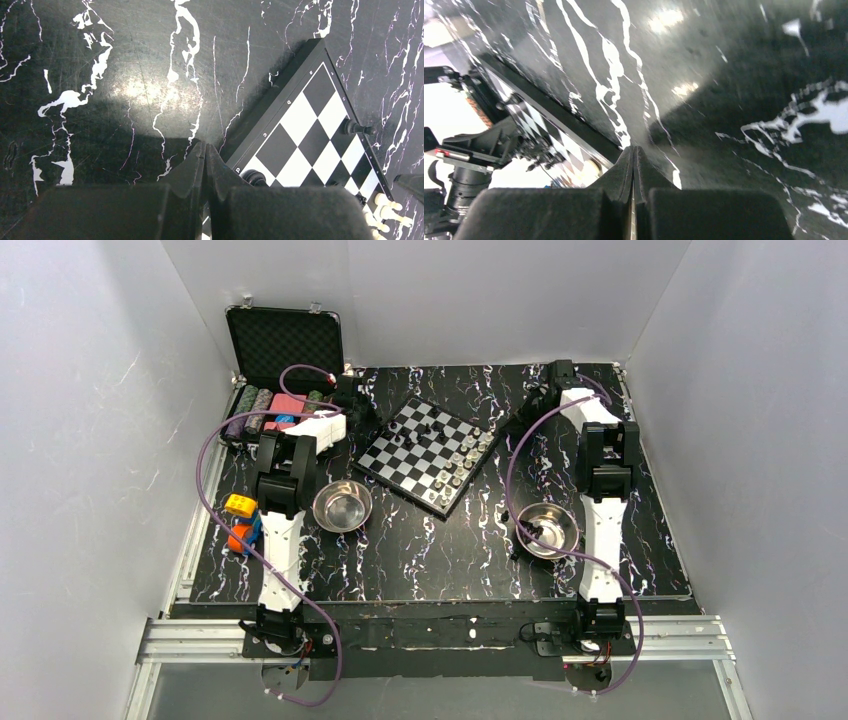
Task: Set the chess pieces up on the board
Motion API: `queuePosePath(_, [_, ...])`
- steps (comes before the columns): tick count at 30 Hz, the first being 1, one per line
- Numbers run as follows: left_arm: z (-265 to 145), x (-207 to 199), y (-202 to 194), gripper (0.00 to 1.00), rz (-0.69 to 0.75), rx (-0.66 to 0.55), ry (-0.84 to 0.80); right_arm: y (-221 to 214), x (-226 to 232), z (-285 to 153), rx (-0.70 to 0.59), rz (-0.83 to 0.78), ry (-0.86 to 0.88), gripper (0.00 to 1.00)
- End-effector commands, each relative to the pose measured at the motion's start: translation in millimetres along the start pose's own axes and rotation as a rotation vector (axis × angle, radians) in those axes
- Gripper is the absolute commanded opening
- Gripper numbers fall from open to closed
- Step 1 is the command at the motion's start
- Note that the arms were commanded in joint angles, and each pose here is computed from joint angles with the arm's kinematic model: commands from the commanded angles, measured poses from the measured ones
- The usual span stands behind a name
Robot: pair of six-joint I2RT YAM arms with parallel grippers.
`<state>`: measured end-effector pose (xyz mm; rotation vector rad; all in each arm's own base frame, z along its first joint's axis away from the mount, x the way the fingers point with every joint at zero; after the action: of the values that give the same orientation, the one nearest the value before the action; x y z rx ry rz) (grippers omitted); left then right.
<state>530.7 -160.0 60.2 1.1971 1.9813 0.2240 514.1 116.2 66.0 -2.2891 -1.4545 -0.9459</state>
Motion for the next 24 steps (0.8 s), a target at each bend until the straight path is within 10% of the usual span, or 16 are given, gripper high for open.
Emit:
queuePosePath(1, [-14,17,-34,0.00,0.035,0.140,0.084,23,22,-7,-0.034,-0.042,0.061,0.01])
queuePosePath(24, [-17,18,-44,0.00,0.097,0.204,0.034,-21,5,-2,0.130,-0.120,-0.092,0.01])
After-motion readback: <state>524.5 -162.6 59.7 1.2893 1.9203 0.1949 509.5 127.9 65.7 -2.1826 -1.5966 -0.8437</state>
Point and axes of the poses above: each gripper's point midway between its finger pads, its own z axis out along the fingers, its own x axis along the line the jaws close on, y = z × x, the point moved 5 cm from there along -z, back along the fingers, and after that the axes turned 6 degrees about -z, right-handed, at the moved point
